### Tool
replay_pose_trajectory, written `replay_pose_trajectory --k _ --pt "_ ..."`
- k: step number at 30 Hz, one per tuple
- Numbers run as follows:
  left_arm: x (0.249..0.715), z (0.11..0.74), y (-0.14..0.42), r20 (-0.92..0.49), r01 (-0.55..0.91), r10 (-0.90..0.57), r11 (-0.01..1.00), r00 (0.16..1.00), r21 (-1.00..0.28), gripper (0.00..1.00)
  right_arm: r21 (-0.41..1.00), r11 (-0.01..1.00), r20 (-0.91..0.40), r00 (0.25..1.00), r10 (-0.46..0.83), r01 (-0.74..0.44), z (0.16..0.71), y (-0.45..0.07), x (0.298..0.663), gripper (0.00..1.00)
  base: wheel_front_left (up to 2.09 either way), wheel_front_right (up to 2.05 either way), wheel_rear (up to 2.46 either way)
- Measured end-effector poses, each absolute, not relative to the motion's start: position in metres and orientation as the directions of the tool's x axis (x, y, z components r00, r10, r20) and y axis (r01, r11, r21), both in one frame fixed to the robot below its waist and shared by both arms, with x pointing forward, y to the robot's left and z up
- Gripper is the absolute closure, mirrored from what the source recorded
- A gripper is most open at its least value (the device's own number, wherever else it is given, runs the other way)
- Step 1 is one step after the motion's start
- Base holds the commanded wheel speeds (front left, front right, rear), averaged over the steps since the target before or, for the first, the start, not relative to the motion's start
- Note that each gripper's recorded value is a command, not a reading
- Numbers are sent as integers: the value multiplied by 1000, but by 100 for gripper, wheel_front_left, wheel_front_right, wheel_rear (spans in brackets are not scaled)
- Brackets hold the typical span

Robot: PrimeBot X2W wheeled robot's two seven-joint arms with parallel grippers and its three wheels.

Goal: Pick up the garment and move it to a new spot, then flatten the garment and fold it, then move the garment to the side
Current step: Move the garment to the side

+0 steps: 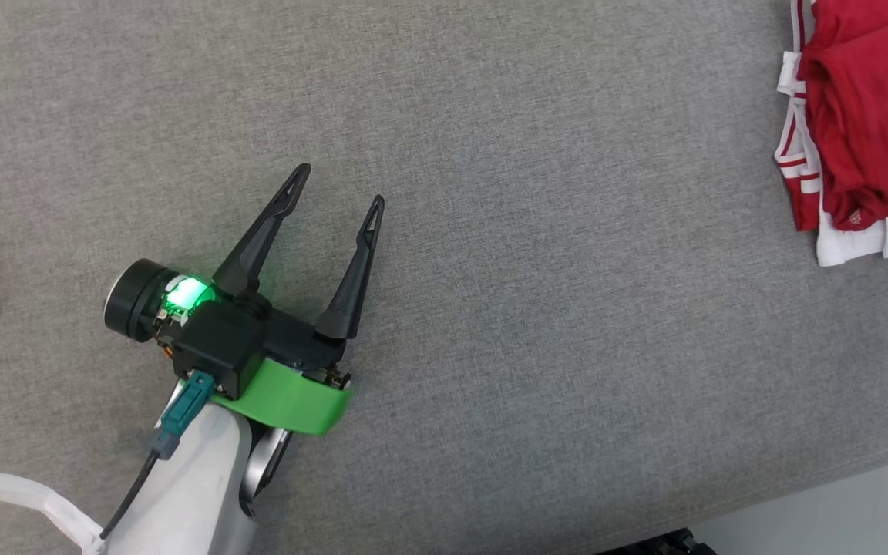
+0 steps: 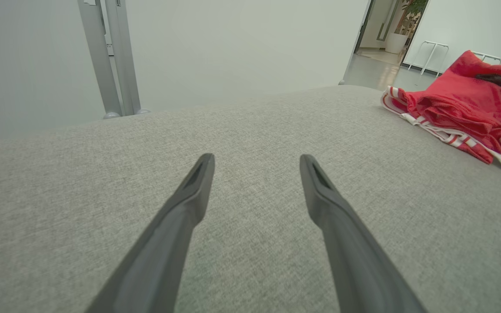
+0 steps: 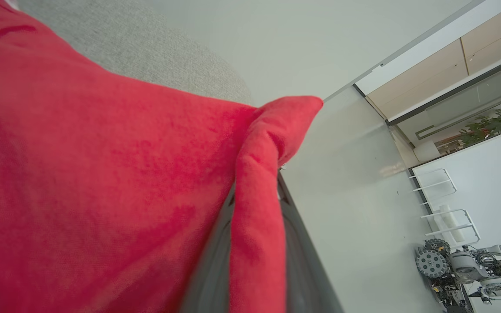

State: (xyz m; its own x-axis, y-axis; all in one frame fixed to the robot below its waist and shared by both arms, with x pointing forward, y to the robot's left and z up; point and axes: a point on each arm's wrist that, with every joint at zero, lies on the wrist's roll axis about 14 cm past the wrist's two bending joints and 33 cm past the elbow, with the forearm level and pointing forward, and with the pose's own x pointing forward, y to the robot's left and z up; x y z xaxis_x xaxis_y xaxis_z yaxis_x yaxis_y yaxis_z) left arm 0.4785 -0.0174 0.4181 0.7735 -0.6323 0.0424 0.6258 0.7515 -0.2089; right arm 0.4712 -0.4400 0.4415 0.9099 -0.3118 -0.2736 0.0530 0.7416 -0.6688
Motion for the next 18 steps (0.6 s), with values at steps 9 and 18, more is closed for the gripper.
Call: replay_pose_trajectory --k 9,18 --pt "480 421 -7 40 604 -610 770 791 -205 0 -672 733 -233 911 -341 102 451 -446 485 0 0 0 0" --pt "478 455 -3 98 568 -562 792 822 -225 0 -642 760 -136 959 -247 104 482 -409 494 0 0 0 0"
